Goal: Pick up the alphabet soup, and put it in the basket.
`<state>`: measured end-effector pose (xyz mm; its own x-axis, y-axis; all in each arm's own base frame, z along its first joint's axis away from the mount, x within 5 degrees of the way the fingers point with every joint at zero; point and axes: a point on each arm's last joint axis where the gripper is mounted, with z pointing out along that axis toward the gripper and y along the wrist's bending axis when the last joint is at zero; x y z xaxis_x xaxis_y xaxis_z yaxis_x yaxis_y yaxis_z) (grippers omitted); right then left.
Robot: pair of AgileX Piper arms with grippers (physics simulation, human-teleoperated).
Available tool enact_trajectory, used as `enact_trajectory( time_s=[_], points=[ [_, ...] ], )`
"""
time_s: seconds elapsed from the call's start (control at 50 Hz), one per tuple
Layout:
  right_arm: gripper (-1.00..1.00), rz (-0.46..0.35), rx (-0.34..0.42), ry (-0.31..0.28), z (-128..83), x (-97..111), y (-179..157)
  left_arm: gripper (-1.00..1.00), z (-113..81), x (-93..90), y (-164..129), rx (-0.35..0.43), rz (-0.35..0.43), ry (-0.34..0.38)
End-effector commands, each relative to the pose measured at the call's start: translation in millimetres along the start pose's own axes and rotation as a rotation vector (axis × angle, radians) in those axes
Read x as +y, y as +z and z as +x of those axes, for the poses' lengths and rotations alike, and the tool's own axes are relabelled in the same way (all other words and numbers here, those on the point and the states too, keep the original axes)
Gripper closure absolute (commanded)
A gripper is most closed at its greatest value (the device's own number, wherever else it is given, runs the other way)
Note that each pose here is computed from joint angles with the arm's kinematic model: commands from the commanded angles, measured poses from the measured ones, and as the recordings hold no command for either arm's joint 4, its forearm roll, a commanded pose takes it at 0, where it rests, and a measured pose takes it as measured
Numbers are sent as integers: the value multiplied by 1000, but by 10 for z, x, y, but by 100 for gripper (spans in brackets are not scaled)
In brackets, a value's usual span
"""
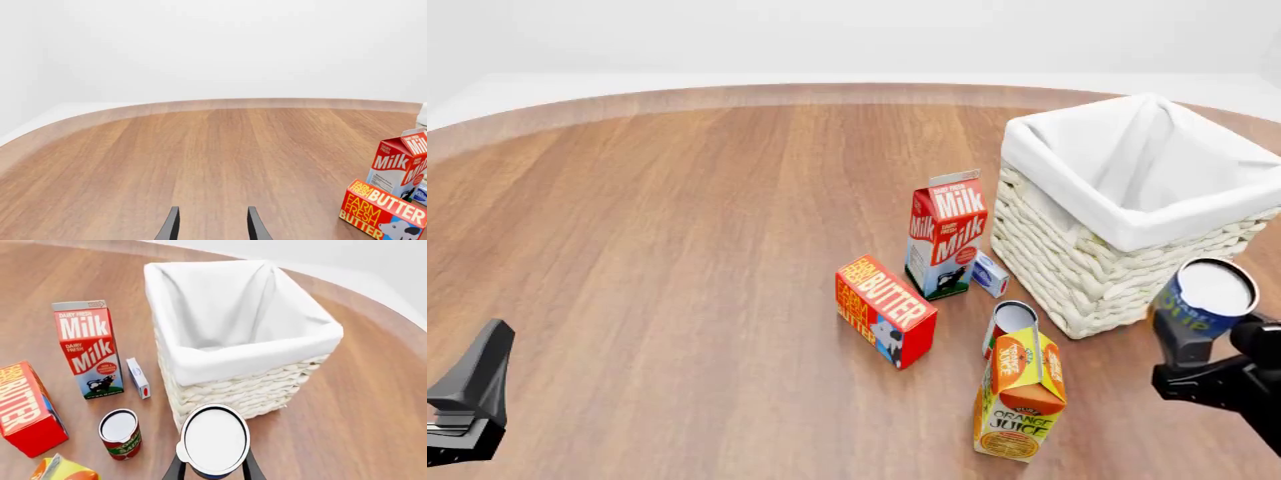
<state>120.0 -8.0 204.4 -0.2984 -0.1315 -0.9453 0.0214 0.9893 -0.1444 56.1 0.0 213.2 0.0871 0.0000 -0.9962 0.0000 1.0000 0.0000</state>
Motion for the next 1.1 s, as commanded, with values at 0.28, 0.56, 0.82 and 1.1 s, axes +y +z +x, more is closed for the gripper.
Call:
enact_trajectory(
  time_s=[0.28, 0.56, 0.82, 1.1],
  points=[
    [100, 1, -61, -6, -263, -30, -113, -100, 0, 0, 0, 0, 0, 0],
    [100, 11, -109, -27, -500, -68, -212, -100, 0, 0, 0, 0, 0, 0],
    [100, -2, -135, -42, -658, -70, -213, -100, 0, 0, 0, 0, 0, 0],
    [100, -3, -168, -62, -883, -94, -269, -100, 0, 0, 0, 0, 0, 0]
  ],
)
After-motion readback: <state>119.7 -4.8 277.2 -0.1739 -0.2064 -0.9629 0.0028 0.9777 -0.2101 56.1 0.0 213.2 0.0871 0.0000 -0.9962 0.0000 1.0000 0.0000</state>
